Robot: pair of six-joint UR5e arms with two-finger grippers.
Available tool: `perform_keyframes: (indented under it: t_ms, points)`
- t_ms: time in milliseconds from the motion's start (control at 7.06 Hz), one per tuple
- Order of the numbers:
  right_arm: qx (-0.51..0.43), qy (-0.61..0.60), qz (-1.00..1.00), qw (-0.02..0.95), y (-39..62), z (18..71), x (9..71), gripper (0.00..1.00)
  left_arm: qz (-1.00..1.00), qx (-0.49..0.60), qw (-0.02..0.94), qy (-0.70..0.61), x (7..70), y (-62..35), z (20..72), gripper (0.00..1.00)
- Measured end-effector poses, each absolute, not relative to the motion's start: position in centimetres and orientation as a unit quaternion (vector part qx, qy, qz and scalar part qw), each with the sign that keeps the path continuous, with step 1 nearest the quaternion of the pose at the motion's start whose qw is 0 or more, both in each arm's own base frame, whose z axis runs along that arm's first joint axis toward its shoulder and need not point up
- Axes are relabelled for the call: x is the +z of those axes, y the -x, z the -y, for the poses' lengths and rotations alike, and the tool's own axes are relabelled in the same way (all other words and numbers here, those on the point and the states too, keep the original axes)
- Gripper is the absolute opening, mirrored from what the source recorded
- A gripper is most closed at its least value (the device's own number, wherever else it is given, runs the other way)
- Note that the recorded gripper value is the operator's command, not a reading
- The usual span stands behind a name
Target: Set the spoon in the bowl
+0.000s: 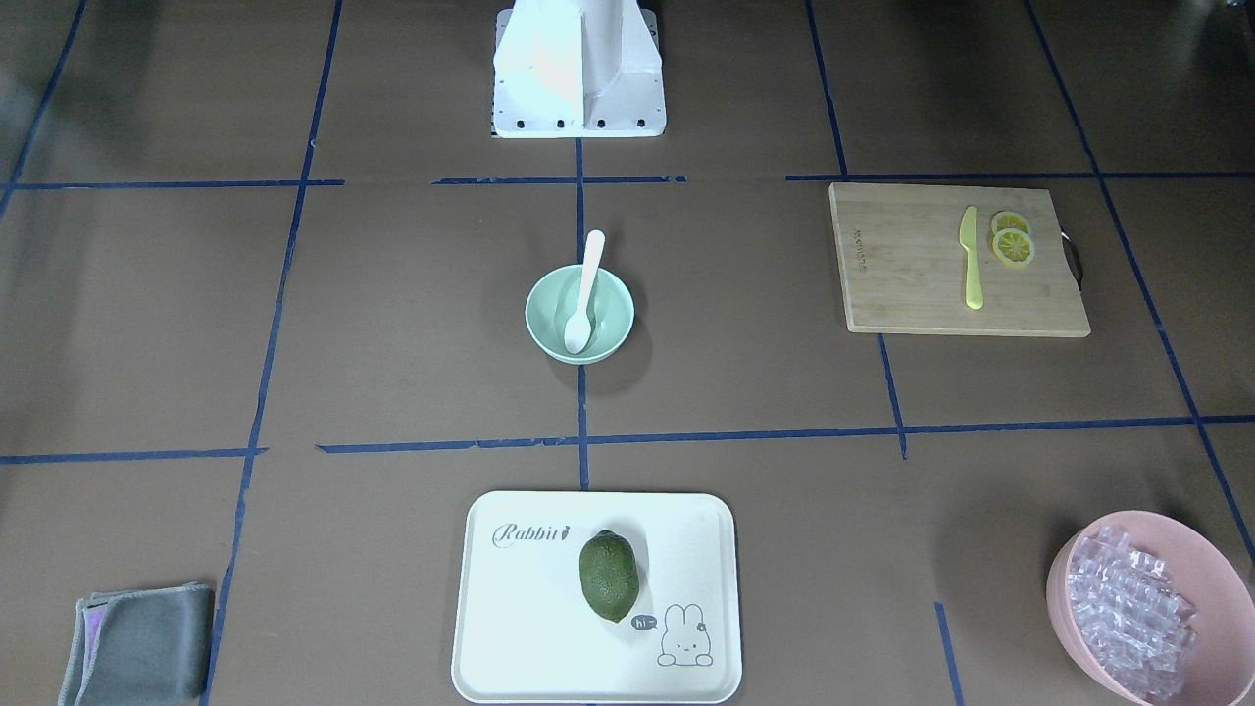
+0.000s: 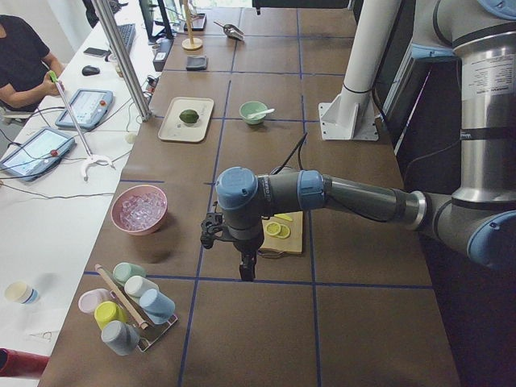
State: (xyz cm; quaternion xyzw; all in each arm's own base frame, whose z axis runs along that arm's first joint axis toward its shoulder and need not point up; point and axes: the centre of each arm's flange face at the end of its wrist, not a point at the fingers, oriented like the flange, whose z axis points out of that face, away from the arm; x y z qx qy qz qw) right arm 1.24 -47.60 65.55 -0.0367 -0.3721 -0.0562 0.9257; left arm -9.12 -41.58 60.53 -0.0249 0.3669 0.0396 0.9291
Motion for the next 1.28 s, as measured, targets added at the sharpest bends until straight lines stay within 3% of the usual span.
perform_keyframes:
  t_ms: [1276]
  points:
    - [-0.092,-0.03,0.373,0.923,-2.6,48.0,60.4,1.0,-0.364,0.042,0.93,0.034,61.0,8.9,41.6,1.0]
